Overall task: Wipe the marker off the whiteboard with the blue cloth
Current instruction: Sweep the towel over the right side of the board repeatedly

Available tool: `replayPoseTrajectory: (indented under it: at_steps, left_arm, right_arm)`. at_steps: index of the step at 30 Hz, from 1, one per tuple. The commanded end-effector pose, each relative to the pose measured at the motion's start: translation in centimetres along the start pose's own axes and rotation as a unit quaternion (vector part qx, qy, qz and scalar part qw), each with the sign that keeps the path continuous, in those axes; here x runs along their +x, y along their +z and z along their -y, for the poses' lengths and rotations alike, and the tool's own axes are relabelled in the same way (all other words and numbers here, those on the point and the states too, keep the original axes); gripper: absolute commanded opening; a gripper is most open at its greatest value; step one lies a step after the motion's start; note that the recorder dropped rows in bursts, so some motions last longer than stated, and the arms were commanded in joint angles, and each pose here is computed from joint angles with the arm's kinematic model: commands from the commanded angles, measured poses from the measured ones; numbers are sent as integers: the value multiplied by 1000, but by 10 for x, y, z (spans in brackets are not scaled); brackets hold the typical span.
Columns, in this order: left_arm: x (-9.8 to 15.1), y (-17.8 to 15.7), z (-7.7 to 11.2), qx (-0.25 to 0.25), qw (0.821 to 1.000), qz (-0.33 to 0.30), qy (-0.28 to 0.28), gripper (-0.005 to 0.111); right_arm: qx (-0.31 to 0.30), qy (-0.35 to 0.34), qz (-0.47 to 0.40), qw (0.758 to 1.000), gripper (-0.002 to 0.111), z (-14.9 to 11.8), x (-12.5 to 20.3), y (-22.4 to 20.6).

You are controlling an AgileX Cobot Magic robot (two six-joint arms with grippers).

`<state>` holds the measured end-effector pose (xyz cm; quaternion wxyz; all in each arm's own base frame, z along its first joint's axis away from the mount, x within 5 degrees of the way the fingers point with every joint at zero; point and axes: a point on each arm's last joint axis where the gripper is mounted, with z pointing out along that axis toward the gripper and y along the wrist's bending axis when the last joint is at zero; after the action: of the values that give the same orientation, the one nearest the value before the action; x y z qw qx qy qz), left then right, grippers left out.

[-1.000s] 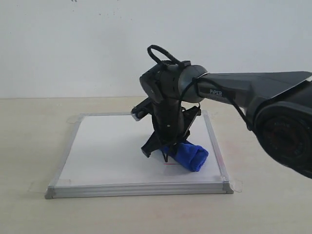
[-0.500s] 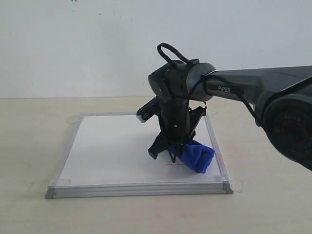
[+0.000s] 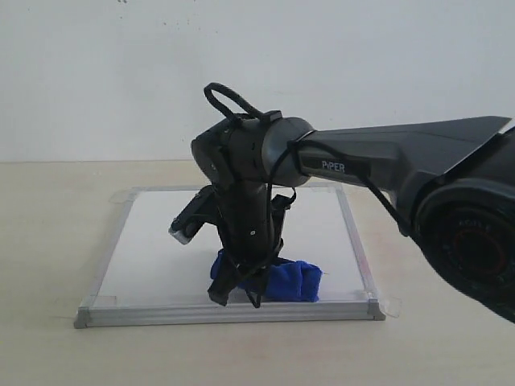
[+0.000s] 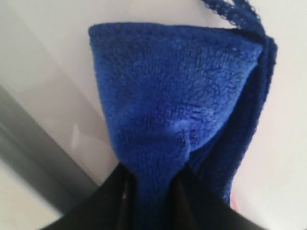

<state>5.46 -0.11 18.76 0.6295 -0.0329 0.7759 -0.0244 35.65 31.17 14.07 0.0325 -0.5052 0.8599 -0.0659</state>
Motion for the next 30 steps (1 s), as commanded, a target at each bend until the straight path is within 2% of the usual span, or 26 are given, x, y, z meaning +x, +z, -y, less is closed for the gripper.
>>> replayPoseTrajectory:
  at_steps: [1,6,11,14,18,21,25,30]
  left_arm:
    - [1,0,0,-1,1000,-1,5,4]
    - [1,0,0,-1,1000,-1,5,4]
    - [1,0,0,-1,1000,-1,5,4]
    - [1,0,0,-1,1000,-1,5,4]
    - [1,0,0,-1,1000,-1,5,4]
    - [1,0,0,-1,1000,-1,5,4]
    - [1,0,0,-1,1000,-1,5,4]
    - [1,0,0,-1,1000,-1,5,4]
  right_arm:
    - [-37,20,46,998,0,-13,-7,-11]
    - [-22,52,0,998,0,1,6,-10]
    - [37,77,-55,995,0,39,33,9]
    - [45,116,-100,987,0,65,62,29]
    - [26,190,-157,969,0,94,107,56]
    - [18,250,-176,952,0,104,127,66]
    - [-3,260,-164,951,0,97,120,62]
    - [-24,218,-108,970,0,64,79,43]
